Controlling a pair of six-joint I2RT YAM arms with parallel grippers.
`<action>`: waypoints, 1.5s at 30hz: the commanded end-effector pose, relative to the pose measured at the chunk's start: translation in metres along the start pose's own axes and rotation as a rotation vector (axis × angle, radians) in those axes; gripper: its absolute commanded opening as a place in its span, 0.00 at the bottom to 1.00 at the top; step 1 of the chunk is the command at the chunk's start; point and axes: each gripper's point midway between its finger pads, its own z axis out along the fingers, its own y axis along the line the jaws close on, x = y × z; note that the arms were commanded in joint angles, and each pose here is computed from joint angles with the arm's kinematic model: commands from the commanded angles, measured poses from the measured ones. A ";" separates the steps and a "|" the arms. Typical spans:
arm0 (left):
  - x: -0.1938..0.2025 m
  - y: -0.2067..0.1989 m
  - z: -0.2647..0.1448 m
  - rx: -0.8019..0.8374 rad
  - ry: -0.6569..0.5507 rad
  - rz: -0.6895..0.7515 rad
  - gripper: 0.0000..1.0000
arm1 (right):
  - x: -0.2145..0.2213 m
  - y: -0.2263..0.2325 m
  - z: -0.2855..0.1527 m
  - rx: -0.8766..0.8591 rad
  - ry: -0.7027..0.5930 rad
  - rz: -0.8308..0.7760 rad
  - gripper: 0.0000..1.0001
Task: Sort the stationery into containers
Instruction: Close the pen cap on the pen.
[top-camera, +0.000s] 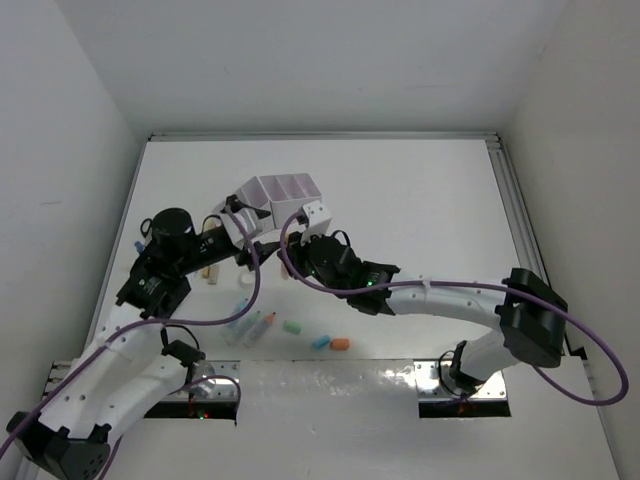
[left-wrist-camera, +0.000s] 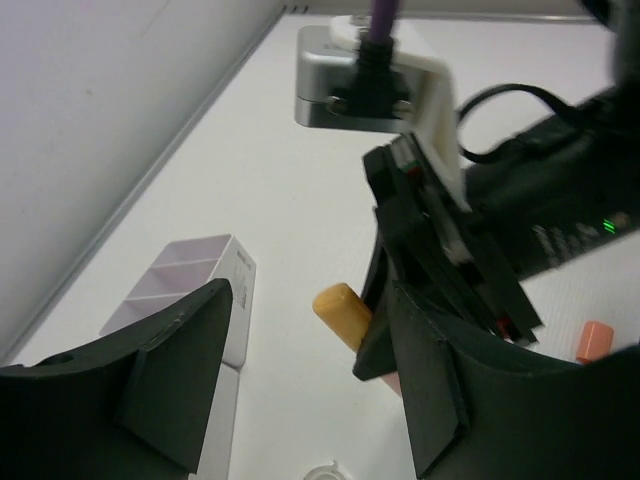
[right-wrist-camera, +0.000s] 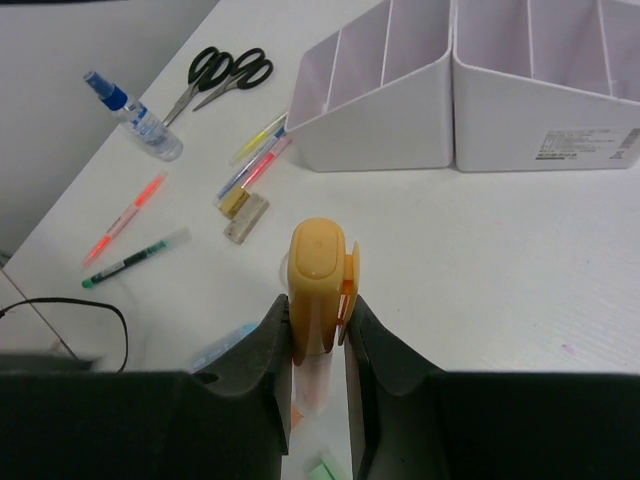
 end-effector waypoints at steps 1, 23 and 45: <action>-0.032 -0.010 -0.018 0.019 -0.134 0.130 0.61 | -0.030 -0.010 -0.009 0.026 -0.082 0.035 0.00; 0.023 -0.022 0.010 0.041 0.027 -0.156 0.69 | -0.126 0.005 -0.032 0.009 -0.308 0.053 0.00; 0.020 -0.016 0.034 -0.035 -0.008 -0.182 0.12 | -0.112 0.023 -0.023 -0.036 -0.283 0.102 0.00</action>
